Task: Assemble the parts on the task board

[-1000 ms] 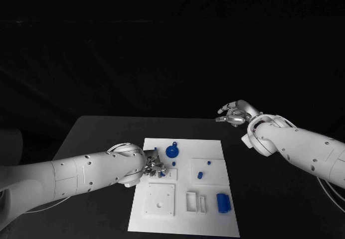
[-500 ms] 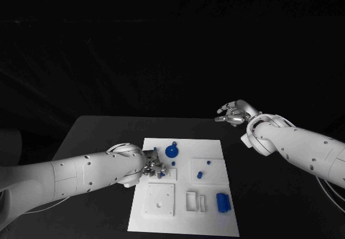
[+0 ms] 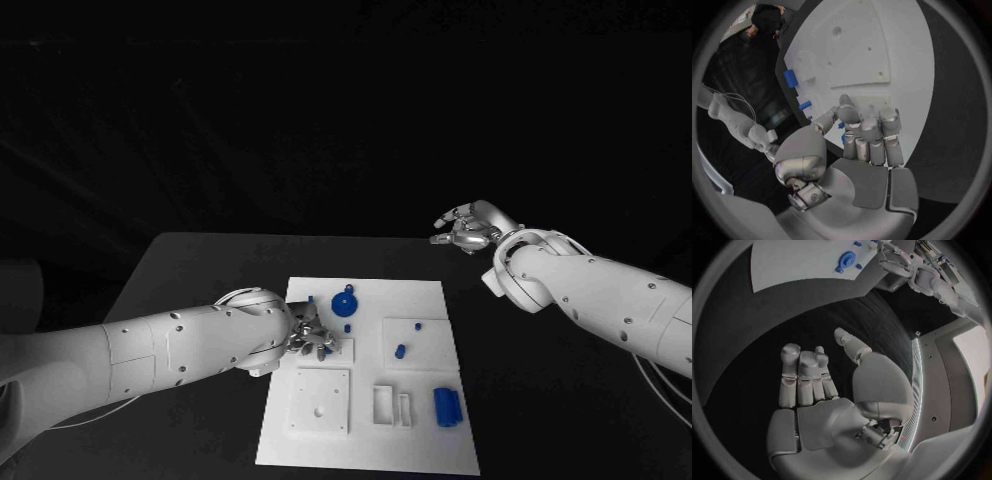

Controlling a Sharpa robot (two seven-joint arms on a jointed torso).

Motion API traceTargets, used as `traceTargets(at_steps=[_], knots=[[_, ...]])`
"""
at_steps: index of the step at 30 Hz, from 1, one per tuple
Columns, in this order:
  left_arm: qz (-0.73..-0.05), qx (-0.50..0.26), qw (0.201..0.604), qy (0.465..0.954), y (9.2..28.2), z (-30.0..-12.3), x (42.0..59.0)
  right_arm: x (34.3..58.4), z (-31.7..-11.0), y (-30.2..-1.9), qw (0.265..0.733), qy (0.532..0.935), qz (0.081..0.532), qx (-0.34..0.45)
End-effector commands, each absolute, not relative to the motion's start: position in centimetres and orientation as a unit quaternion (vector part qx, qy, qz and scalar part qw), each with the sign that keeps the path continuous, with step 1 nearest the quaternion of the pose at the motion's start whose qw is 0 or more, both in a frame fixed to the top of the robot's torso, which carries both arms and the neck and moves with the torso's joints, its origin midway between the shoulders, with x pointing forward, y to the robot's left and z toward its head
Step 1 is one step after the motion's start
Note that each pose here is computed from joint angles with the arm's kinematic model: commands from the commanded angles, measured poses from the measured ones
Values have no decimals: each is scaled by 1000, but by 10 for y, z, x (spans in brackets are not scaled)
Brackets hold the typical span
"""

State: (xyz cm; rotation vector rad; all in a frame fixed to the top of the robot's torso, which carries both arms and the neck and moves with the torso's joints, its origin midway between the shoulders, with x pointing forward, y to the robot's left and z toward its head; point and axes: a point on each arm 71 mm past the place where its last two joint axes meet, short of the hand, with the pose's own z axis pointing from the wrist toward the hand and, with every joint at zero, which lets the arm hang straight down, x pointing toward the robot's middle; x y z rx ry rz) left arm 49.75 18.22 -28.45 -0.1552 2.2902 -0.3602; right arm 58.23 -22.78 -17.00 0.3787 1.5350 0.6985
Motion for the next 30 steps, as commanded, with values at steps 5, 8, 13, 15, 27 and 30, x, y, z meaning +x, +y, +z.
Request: traceTargets(at_steps=[5,8,13,15,27,30], knots=[[-143,-62,399,904,183,-284,498,582,-170,-228,646,678,309,163],[-141,-64,400,904,186,-284,499,582,-170,-229,647,678,309,163],[-140,-66,400,903,188,-284,499,582,-170,-230,648,677,308,164],[-142,-68,401,902,188,-284,499,582,-170,-230,649,676,308,164],[-164,-99,394,899,191,-279,497,582,-170,-233,650,675,307,165],[-171,-107,394,897,193,-277,498,582,-170,-233,650,675,307,165]])
